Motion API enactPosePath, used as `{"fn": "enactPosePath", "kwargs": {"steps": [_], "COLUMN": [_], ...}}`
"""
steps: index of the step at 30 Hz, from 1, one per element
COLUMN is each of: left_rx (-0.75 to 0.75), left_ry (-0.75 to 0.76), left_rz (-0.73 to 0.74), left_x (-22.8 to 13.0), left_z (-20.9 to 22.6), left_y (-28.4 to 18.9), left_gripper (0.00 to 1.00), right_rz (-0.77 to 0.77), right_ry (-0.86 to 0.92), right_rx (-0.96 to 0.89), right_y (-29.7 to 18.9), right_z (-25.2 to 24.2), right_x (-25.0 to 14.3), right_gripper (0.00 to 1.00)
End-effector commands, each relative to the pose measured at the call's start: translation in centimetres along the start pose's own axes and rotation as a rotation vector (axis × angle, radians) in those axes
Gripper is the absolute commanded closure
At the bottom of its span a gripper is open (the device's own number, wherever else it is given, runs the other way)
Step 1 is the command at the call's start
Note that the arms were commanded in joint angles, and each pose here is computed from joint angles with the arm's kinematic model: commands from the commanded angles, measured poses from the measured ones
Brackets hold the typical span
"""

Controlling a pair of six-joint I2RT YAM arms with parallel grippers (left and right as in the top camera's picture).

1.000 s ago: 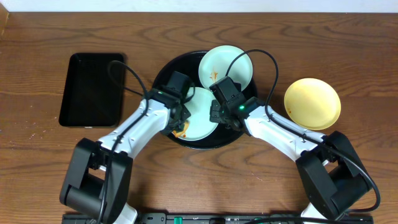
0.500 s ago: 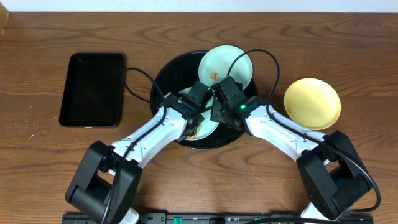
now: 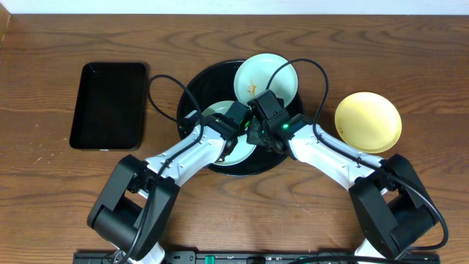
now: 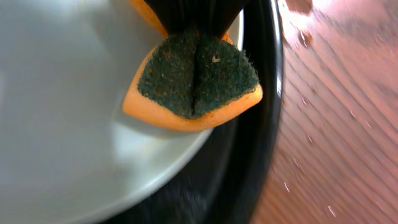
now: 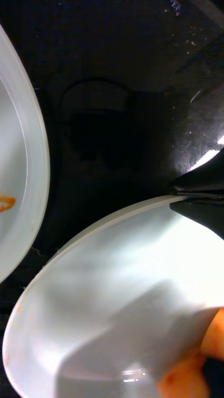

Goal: Clean dirty plates on tray and stack at the side

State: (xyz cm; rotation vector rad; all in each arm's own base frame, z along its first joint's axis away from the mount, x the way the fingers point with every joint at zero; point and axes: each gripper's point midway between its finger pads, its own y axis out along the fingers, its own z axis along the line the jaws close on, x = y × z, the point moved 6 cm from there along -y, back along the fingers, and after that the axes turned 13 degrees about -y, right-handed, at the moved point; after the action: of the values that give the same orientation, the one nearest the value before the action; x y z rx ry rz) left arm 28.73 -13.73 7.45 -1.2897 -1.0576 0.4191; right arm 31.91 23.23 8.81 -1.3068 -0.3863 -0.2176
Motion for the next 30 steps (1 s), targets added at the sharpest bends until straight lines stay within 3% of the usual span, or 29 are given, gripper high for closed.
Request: {"fn": "enactPosePath", "kwargs": {"steps": [1, 14, 21, 25, 30], "left_rx": [0.026, -0.097, -0.12, -0.149, -0.291], "left_ry": [0.016, 0.081, 0.173, 0.269, 0.286], "left_rz": [-0.171, -0.415, -0.441, -0.384, -0.176], "left_x": [1.6, 4.9, 5.9, 6.2, 7.1], "left_z": [0.5, -3.1, -3.2, -2.9, -2.3], "left_y": [0.6, -1.7, -3.9, -5.5, -8.1], "left_gripper": [0.92, 0.93, 0.93, 0.93, 0.93], "right_rz": [-0.001, 0.004, 0.004, 0.004, -0.063], "right_ry": [0.011, 0.01, -0.001, -0.062, -0.185], "right_rx": [-0.028, -0.031, -0.03, 0.001, 0.03], "right_y": [0.3, 0.3, 0.3, 0.1, -2.1], "right_z": [-0.4, -0.5, -0.4, 0.0, 0.6], "right_x": [-0.2, -0.2, -0.2, -0.1, 1.2], "right_gripper": [0.99, 0.99, 0.99, 0.99, 0.99]}}
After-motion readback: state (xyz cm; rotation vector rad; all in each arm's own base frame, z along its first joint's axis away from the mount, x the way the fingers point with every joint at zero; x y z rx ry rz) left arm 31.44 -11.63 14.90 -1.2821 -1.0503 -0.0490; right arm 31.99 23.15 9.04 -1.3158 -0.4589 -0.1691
